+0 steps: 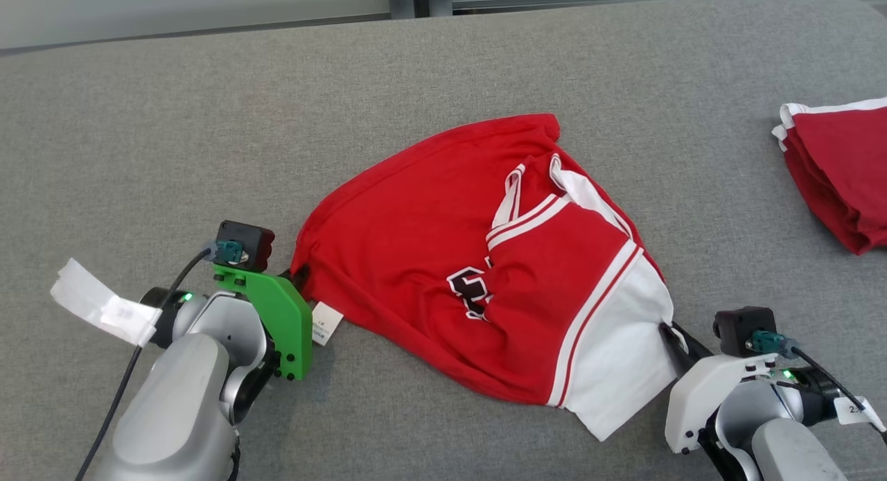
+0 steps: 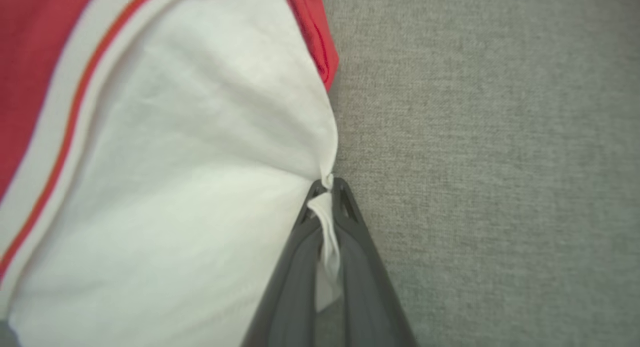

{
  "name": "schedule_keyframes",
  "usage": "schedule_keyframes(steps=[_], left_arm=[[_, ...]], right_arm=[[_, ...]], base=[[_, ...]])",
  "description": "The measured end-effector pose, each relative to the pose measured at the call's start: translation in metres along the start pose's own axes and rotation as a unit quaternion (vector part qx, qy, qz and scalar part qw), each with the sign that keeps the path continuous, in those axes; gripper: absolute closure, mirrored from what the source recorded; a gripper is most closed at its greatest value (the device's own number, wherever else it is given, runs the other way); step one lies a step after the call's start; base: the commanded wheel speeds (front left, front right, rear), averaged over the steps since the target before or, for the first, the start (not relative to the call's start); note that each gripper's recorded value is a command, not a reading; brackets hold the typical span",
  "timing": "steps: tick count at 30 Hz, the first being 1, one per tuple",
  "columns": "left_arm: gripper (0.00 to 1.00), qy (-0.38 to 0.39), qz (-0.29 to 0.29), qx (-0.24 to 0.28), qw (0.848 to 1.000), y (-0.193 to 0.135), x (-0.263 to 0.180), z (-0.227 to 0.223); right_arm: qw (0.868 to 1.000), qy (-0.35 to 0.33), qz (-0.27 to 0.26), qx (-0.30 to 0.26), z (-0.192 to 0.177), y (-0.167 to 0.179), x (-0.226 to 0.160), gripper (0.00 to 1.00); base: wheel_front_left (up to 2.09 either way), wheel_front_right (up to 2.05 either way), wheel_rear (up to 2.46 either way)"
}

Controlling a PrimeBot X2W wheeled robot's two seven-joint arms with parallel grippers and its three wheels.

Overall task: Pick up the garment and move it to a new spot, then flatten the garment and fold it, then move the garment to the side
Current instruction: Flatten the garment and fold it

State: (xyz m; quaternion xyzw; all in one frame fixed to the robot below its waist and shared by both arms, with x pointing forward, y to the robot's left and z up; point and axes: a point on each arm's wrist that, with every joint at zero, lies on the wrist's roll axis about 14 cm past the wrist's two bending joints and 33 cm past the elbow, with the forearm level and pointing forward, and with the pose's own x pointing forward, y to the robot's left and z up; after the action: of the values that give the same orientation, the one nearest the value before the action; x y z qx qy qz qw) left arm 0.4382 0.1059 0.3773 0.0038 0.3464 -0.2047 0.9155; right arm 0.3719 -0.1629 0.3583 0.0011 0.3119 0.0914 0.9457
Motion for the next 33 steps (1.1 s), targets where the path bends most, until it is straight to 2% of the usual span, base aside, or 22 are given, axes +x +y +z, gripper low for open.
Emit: schedule_keyframes(steps=[7, 9, 15, 21, 28, 33], left_arm=[[1.00, -0.060, -0.041, -0.067, 0.995, -0.015, -0.022, 0.030], [1.00, -0.077, -0.061, -0.090, 0.991, -0.021, -0.034, 0.040], [1.00, -0.149, -0.099, -0.140, 0.974, -0.020, -0.081, 0.081], [1.00, -0.230, -0.151, -0.188, 0.943, -0.027, -0.134, 0.127], [1.00, -0.296, -0.209, -0.206, 0.909, -0.045, -0.187, 0.161], [1.00, -0.336, -0.245, -0.216, 0.883, -0.055, -0.217, 0.185]], right_arm=[[0.992, -0.045, 0.030, 0.118, 0.028, 0.009, -0.010, 1.00], [0.985, -0.077, 0.049, 0.149, 0.053, 0.010, -0.017, 1.00], [0.960, -0.181, 0.072, 0.199, 0.126, -0.021, -0.059, 1.00], [0.932, -0.273, 0.090, 0.218, 0.187, -0.047, -0.108, 1.00], [0.889, -0.379, 0.121, 0.225, 0.248, -0.062, -0.168, 1.00], [0.875, -0.420, 0.123, 0.206, 0.275, -0.072, -0.195, 1.00]], base=[[0.00, 0.00, 0.00], [0.00, 0.00, 0.00], [0.00, 0.00, 0.00], [0.00, 0.00, 0.00], [0.00, 0.00, 0.00], [0.00, 0.00, 0.00]])
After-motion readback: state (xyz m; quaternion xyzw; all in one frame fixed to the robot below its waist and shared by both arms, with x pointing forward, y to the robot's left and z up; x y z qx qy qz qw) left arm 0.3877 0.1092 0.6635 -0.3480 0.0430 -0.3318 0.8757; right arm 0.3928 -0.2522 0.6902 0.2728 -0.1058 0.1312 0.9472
